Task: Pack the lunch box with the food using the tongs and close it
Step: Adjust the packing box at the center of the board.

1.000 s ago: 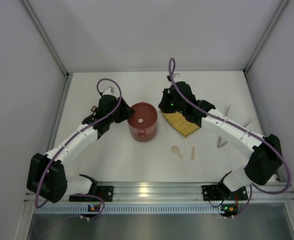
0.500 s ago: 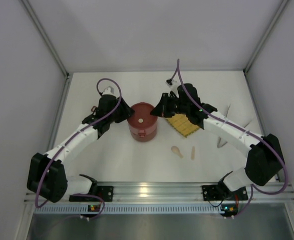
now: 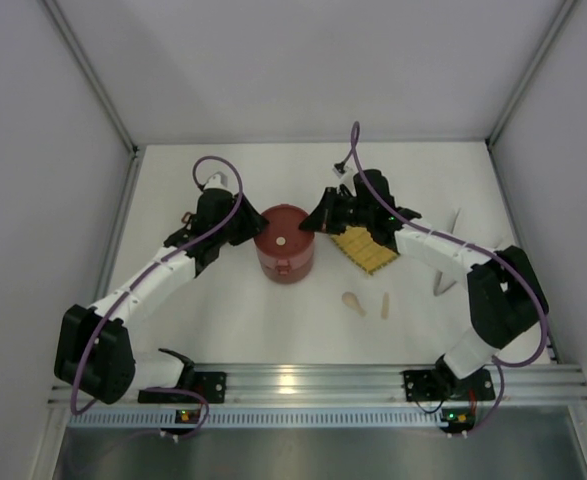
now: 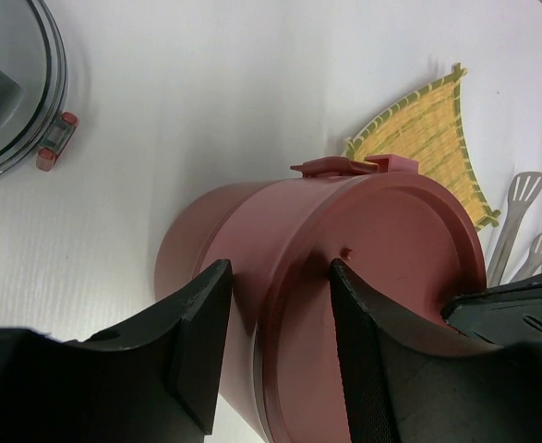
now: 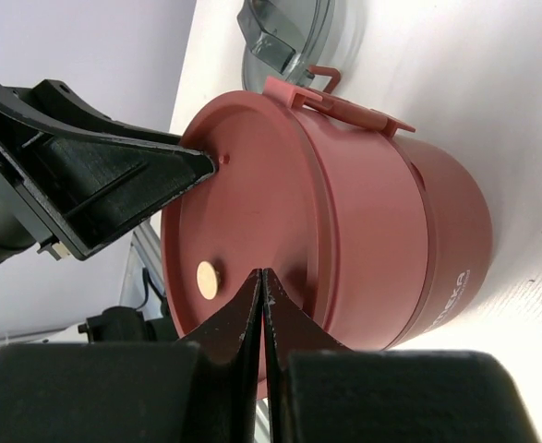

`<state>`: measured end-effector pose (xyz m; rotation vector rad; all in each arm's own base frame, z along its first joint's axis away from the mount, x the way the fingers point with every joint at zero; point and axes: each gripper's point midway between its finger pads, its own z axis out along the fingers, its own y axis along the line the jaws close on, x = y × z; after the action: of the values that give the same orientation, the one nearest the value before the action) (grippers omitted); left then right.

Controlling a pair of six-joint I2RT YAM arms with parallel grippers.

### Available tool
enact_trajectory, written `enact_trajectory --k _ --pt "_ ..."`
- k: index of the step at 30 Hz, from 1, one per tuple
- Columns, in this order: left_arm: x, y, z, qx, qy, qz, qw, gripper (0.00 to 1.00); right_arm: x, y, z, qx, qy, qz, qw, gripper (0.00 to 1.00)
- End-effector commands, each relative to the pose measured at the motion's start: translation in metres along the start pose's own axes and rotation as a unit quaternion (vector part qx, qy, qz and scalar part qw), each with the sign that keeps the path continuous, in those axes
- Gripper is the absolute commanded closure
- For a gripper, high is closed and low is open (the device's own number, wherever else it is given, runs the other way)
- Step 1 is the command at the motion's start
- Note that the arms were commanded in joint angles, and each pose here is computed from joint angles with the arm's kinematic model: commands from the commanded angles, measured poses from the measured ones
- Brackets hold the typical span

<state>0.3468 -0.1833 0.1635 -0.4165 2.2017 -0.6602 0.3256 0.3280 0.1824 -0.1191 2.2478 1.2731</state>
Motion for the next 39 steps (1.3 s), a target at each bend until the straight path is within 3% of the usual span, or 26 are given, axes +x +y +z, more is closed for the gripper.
enact_trajectory --k 1,6,13,18,24,30,39 --pt "0.031 0.040 0.003 -0.076 0.057 0.019 0.995 0.50 0.005 -0.027 0.002 0.038 -0.003 0.005 0.999 1.00" --pt "0.030 0.040 0.003 -0.077 0.056 0.018 0.995 0.49 -0.007 -0.008 -0.008 0.023 -0.018 -0.013 0.999 1.00" --pt "0.032 0.041 0.003 -0.078 0.057 0.018 0.995 0.50 -0.041 0.065 -0.047 -0.067 -0.077 -0.062 0.993 1.00" --pt "0.031 0.041 0.003 -0.078 0.056 0.018 0.995 0.49 -0.049 0.093 -0.063 -0.109 -0.094 -0.070 0.987 1.00" --pt "0.033 0.041 0.005 -0.077 0.059 0.017 0.995 0.50 -0.035 0.070 -0.043 -0.100 -0.069 -0.039 0.992 1.00" --pt "0.032 0.041 0.006 -0.078 0.059 0.018 0.995 0.50 0.003 -0.018 0.005 0.002 -0.011 0.013 1.000 1.00" --pt "0.031 0.040 0.006 -0.078 0.057 0.017 0.995 0.50 -0.003 -0.012 -0.005 0.014 -0.023 -0.003 1.000 1.00"
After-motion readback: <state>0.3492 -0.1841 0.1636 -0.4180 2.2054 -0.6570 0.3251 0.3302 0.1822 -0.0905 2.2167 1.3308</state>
